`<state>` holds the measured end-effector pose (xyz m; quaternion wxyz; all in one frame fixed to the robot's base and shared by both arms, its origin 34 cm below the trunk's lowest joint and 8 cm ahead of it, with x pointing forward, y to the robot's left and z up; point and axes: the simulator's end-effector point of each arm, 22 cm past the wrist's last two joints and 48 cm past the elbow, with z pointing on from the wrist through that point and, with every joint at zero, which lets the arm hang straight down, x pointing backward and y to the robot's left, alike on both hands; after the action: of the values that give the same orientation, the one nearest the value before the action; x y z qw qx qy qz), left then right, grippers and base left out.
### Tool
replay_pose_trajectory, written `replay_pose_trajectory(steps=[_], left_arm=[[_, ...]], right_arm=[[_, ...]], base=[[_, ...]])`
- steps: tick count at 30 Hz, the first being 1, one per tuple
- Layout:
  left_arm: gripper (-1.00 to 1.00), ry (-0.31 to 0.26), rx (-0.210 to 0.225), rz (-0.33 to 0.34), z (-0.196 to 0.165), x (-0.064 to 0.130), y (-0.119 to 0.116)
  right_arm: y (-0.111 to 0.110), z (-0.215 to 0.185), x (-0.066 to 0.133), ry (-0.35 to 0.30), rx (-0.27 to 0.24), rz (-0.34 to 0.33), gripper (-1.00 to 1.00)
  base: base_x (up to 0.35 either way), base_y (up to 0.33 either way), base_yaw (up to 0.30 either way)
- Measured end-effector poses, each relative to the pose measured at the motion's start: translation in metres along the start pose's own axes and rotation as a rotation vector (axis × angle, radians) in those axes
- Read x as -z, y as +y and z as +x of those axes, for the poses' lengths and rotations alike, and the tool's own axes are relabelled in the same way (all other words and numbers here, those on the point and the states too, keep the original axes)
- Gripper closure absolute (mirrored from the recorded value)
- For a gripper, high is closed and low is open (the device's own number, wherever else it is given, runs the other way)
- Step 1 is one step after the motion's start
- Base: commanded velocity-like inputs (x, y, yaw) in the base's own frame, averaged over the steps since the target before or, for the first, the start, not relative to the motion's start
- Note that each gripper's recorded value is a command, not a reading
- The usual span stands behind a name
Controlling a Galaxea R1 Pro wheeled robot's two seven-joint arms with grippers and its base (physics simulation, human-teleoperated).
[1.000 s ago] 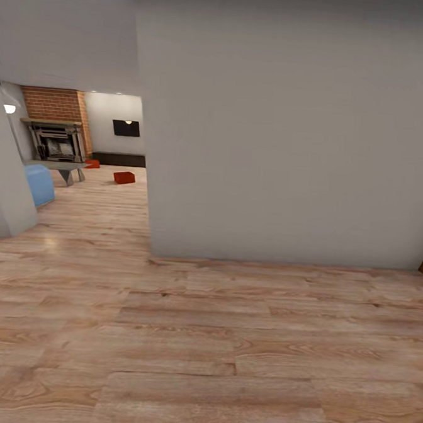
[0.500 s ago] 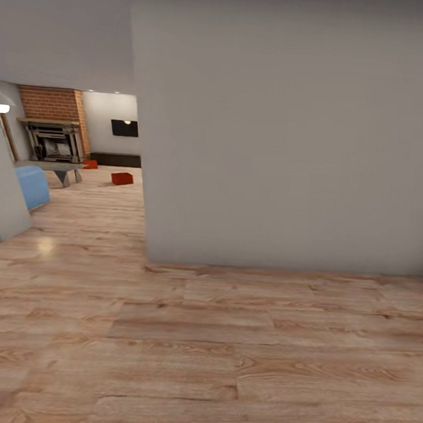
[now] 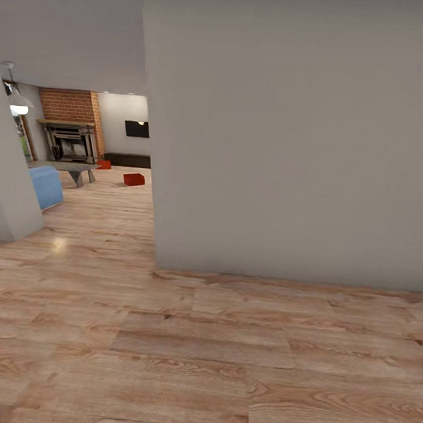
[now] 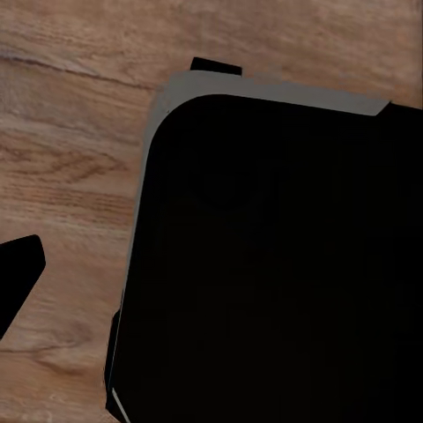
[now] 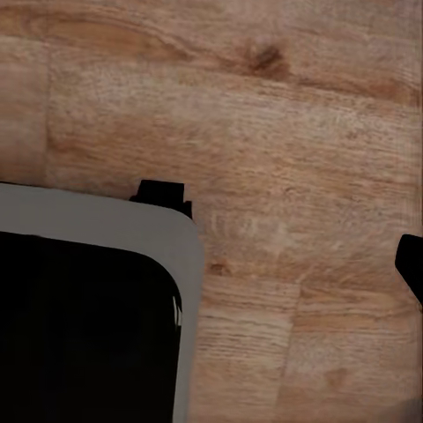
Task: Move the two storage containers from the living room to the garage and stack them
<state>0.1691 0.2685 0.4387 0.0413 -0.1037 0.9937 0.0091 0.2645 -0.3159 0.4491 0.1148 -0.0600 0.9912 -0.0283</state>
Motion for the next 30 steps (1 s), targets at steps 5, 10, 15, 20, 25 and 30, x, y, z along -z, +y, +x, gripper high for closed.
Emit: replay_pose_trajectory(steps=[5, 10, 15, 20, 25, 30], left_arm=[[-1.00, 0.000, 0.001, 0.000, 0.0000, 0.0000, 0.0001], [-1.00, 0.000, 0.000, 0.000, 0.0002, 0.0000, 0.0001], [-1.00, -0.001, 0.000, 0.000, -0.0001, 0.0000, 0.0001], [-1.00, -0.002, 0.000, 0.000, -0.0003, 0.0000, 0.0000], [-1.00, -0.003, -0.001, 0.001, -0.0010, 0.0000, -0.0002], [-1.00, -0.008, -0.002, 0.002, -0.0027, 0.0000, -0.0006]], right_arm=[[0.0000, -0.0002, 0.0000, -0.001, -0.001, 0.000, -1.00], [-0.0001, -0.0004, 0.0000, -0.002, -0.003, 0.001, -1.00], [-0.0001, -0.0004, 0.0000, -0.002, -0.004, 0.001, -1.00], [-0.0002, -0.0008, 0.0000, -0.003, -0.005, 0.001, -1.00], [-0.0004, -0.0015, 0.0001, -0.004, -0.005, 0.002, -1.00], [-0.0007, -0.0027, 0.0003, -0.007, -0.006, 0.002, -1.00]], base=[[0.323, 0.000, 0.270], [0.323, 0.000, 0.272], [0.323, 0.000, 0.272], [0.323, 0.000, 0.272], [0.323, 0.000, 0.271], [0.323, 0.000, 0.267]])
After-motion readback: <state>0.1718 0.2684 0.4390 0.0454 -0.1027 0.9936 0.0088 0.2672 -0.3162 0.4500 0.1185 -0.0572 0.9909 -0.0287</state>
